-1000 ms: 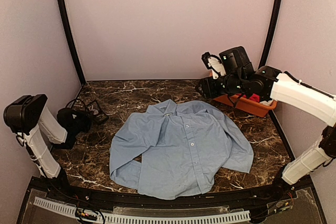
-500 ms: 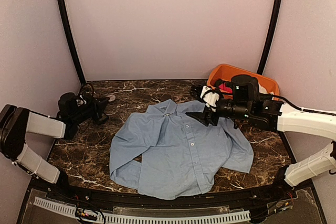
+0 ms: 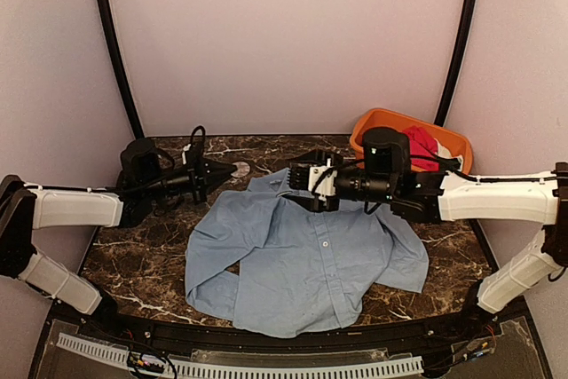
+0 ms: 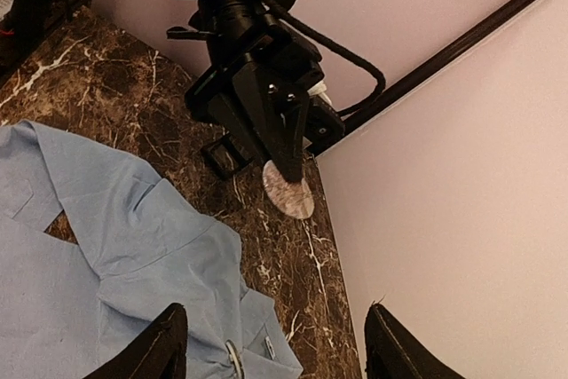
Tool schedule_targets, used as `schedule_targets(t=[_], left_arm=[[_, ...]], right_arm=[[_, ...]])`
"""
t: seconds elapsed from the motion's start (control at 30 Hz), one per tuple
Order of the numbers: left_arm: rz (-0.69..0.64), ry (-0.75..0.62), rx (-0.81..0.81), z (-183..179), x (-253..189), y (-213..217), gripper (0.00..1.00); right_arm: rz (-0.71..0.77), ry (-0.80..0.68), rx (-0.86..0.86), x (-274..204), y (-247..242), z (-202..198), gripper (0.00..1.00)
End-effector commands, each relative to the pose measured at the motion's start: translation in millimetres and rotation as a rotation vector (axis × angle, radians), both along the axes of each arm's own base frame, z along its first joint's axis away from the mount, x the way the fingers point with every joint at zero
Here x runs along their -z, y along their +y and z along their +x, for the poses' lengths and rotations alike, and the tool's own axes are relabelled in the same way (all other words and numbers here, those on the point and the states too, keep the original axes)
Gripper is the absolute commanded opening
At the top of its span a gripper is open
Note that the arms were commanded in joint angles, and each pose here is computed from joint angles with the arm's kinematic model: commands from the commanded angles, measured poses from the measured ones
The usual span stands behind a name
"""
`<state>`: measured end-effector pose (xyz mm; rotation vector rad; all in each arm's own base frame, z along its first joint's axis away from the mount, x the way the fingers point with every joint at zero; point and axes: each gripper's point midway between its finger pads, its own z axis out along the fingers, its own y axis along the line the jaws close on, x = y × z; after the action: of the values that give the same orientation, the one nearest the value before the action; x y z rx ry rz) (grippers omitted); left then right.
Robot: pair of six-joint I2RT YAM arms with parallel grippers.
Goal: Pin the brooch onto the clothing
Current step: Pass from the left arm to the right
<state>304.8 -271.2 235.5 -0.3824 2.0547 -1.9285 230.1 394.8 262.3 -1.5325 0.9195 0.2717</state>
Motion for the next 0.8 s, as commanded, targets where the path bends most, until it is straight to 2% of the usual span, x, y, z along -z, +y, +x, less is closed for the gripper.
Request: schedule_targets(t=[0.0, 0.1, 0.17, 0.33, 0.4, 0.6, 0.7, 0.77], left_arm=[[-0.003, -0.067, 0.123, -19.9, -19.8, -23.5, 0.01], [-0.042, -0.043, 0.144, -24.8, -23.0, -31.8, 0.01], [-0.051, -0.045, 0.164, -30.0, -24.8, -39.7, 0.01], [-0.068, -0.051, 0.196, -38.0, -30.1, -53.3, 0.01], [-0.071, -0.053, 0.199, -38.6, -31.7, -55.3, 0.01], [-0.076, -0.052, 0.212, -42.4, -34.4, -60.8, 0.01], [-0.076, -0.050, 0.216, -42.4, -34.5, -62.3, 0.01], [-0.078, -0.052, 0.221, -43.4, -35.7, -63.9, 0.01]], right_arm=[[0.049, -0.008, -0.024, -42.9, 22.5, -8.5, 0.66], [-0.038, -0.310, 0.040, -19.2, 28.9, -7.0, 0.73], [-0.076, -0.398, 0.085, -13.1, 30.2, 0.7, 0.71], [-0.073, -0.473, 0.085, -12.9, 34.7, -0.7, 0.59], [-0.083, -0.483, 0.091, -11.2, 35.5, 1.4, 0.52], [-0.108, -0.521, 0.092, -3.0, 36.3, 3.5, 0.43], [-0.114, -0.531, 0.094, -1.6, 36.9, 4.8, 0.31], [-0.118, -0.543, 0.104, -2.3, 36.9, 6.8, 0.26]])
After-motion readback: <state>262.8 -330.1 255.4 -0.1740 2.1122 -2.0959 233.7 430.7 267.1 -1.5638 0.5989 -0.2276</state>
